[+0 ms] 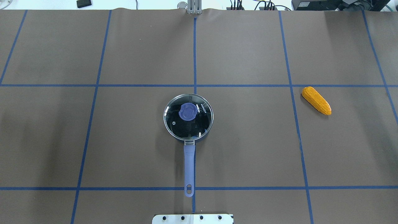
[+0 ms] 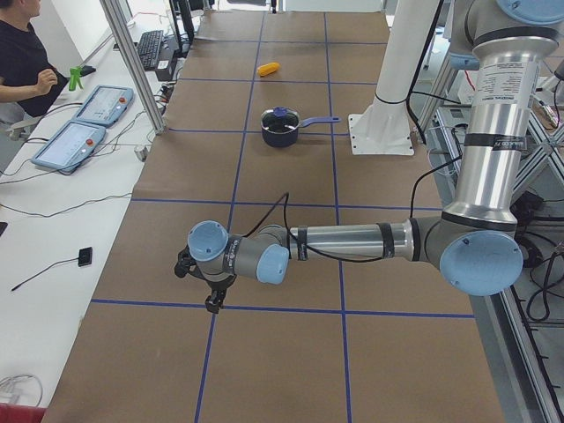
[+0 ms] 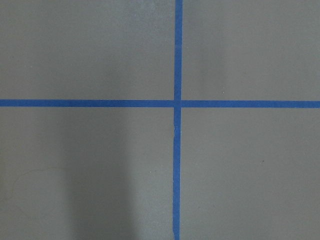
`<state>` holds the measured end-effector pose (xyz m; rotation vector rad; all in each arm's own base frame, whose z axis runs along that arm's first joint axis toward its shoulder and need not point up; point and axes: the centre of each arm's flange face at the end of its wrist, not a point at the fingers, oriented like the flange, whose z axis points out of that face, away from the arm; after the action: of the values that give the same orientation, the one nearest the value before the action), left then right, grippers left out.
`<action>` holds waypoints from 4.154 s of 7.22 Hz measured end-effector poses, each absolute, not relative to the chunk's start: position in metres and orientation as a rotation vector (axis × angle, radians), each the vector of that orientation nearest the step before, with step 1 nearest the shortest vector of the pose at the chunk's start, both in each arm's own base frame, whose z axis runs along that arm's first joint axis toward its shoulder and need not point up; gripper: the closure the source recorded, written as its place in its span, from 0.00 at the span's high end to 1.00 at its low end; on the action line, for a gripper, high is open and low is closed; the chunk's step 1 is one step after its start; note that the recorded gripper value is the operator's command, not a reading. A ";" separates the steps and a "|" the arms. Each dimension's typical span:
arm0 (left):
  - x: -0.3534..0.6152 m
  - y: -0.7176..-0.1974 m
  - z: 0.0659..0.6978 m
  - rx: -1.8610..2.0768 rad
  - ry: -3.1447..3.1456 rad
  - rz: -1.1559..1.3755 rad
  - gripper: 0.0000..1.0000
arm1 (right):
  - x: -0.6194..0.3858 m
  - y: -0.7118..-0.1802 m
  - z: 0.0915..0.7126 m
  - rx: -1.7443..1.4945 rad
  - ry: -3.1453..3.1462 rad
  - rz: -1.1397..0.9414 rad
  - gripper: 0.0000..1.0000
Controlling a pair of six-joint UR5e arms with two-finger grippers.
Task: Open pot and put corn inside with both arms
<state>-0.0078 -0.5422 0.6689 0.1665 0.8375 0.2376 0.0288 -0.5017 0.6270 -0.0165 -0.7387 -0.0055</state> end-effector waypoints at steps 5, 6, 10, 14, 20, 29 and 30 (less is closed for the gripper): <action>-0.005 -0.545 0.664 0.171 0.840 0.243 0.99 | 0.000 -0.534 0.567 0.119 -0.751 -0.102 1.00; -0.005 -0.545 0.663 0.172 0.840 0.245 0.99 | -0.037 -0.542 0.545 0.177 -0.761 -0.165 1.00; -0.003 -0.546 0.663 0.172 0.841 0.247 0.99 | -0.156 -0.548 0.475 0.265 -0.806 -0.368 1.00; -0.002 -0.545 0.666 0.165 0.840 0.247 0.99 | -0.213 -0.544 0.461 0.312 -0.776 -0.522 1.00; 0.008 -0.543 0.672 0.146 0.841 0.260 0.99 | -0.279 -0.533 0.510 0.190 -0.750 -0.590 1.00; 0.008 -0.543 0.676 0.142 0.841 0.261 0.99 | -0.306 -0.543 0.524 0.150 -0.739 -0.616 0.76; 0.008 -0.543 0.675 0.143 0.841 0.262 0.99 | -0.306 -0.543 0.525 0.149 -0.737 -0.619 0.65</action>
<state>0.0081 -0.5430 0.6755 0.1425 0.8410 0.2617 -0.3062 -0.5433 0.5248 0.1486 -0.7373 -0.6192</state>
